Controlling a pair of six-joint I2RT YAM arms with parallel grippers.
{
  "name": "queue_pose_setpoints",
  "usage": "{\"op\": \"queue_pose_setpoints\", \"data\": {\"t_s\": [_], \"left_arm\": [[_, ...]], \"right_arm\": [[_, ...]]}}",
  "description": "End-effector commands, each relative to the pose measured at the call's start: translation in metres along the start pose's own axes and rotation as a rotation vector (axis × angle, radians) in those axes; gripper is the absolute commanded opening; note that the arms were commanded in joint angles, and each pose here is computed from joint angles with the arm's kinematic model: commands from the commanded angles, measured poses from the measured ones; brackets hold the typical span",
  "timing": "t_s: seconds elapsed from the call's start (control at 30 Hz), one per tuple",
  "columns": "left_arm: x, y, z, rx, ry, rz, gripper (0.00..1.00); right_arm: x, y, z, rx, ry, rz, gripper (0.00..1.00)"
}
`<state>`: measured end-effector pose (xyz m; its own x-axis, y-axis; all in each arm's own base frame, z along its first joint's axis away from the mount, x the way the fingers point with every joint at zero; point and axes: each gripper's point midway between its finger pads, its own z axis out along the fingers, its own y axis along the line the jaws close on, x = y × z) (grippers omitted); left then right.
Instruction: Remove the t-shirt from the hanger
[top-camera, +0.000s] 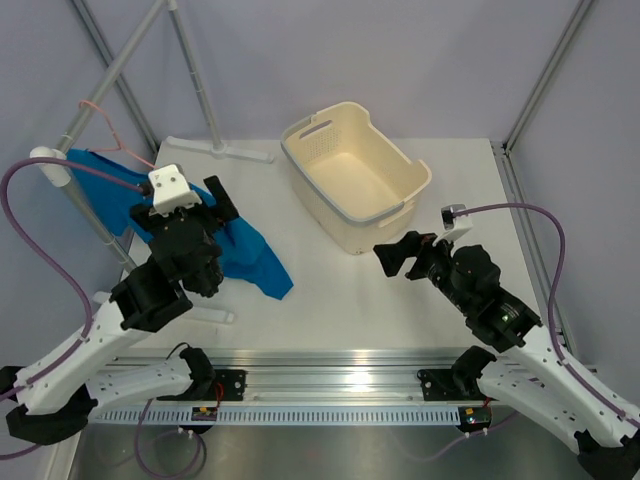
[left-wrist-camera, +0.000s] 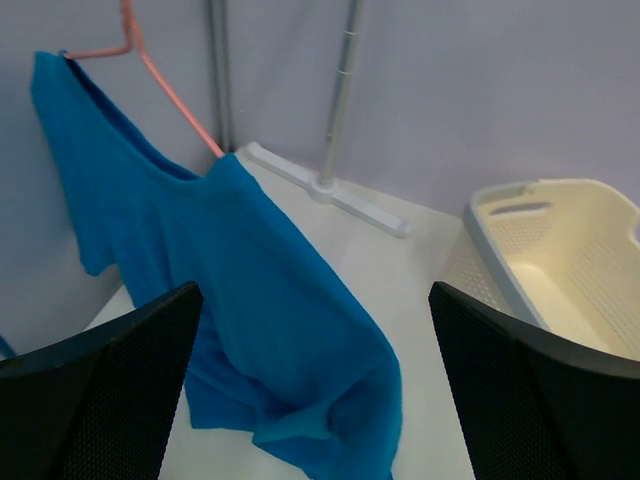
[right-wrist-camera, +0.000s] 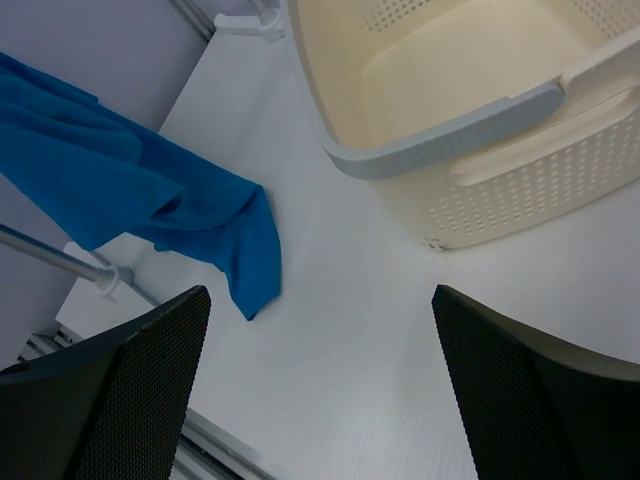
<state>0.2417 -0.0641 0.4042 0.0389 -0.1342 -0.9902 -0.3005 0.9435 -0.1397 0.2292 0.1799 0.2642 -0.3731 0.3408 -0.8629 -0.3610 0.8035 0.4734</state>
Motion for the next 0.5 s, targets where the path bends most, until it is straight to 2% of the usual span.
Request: {"op": "queue_pose_setpoints", "data": {"t_s": [0.0,0.13,0.27,0.47], "left_arm": [[-0.019,0.012,0.020,-0.137,-0.040,-0.028,0.98],[-0.024,0.023,0.040,-0.249,-0.052,-0.025,0.95],[-0.022,0.031,0.058,-0.338,-0.052,0.003,0.85],[-0.006,0.036,0.072,-0.409,-0.038,0.036,0.81]], "right_arm": [[-0.015,0.027,-0.002,-0.114,-0.016,-0.001,0.99],[-0.007,0.034,0.002,-0.144,0.026,-0.008,0.99],[0.001,0.046,0.005,-0.212,0.071,-0.010,1.00],[0.016,0.060,0.010,-0.279,0.151,-0.003,1.00]]}}
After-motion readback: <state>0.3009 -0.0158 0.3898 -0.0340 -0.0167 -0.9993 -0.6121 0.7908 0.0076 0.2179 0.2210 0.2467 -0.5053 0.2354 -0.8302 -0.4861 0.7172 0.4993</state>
